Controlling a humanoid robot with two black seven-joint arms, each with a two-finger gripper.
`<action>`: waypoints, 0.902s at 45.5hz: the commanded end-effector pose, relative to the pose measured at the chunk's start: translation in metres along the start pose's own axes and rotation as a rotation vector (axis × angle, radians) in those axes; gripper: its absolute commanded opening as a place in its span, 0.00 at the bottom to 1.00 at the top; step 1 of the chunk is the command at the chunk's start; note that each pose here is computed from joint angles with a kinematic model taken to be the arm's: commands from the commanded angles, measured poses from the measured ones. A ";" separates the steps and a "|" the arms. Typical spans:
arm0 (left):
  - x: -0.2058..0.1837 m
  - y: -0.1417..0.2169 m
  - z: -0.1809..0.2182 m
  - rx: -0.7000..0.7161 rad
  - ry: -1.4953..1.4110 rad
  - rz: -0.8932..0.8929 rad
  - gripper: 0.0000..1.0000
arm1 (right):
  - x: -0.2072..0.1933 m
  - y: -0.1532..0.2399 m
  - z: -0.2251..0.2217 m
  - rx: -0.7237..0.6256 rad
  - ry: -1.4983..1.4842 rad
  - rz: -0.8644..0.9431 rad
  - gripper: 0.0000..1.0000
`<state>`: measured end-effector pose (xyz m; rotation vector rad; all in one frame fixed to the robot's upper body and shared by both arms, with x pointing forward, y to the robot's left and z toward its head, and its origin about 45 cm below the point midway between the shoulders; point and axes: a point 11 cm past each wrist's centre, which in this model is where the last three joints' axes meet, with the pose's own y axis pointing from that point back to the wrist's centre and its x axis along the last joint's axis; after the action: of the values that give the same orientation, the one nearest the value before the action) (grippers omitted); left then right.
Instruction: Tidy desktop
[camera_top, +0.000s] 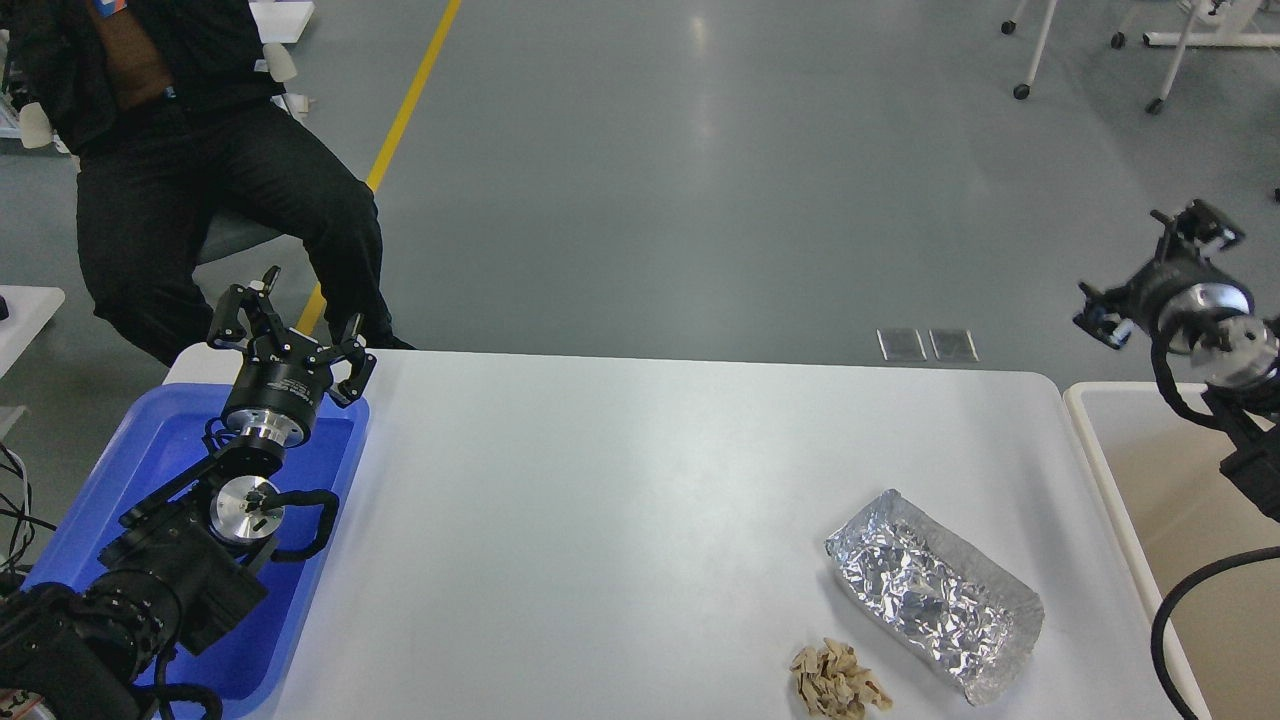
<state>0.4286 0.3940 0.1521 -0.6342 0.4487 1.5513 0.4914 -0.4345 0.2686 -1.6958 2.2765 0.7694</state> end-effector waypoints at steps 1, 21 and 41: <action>0.000 0.000 0.000 0.000 0.000 0.000 1.00 | -0.089 0.008 -0.016 0.006 -0.225 -0.242 1.00; 0.000 0.000 0.000 0.000 0.000 0.000 1.00 | -0.104 0.017 0.081 -0.123 -0.282 -0.466 1.00; 0.000 0.000 0.000 0.000 0.000 0.000 1.00 | -0.062 0.029 0.129 -0.136 -0.317 -0.458 1.00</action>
<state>0.4287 0.3939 0.1522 -0.6344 0.4486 1.5512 0.4814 -0.3084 0.2231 -1.9165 1.5791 0.9916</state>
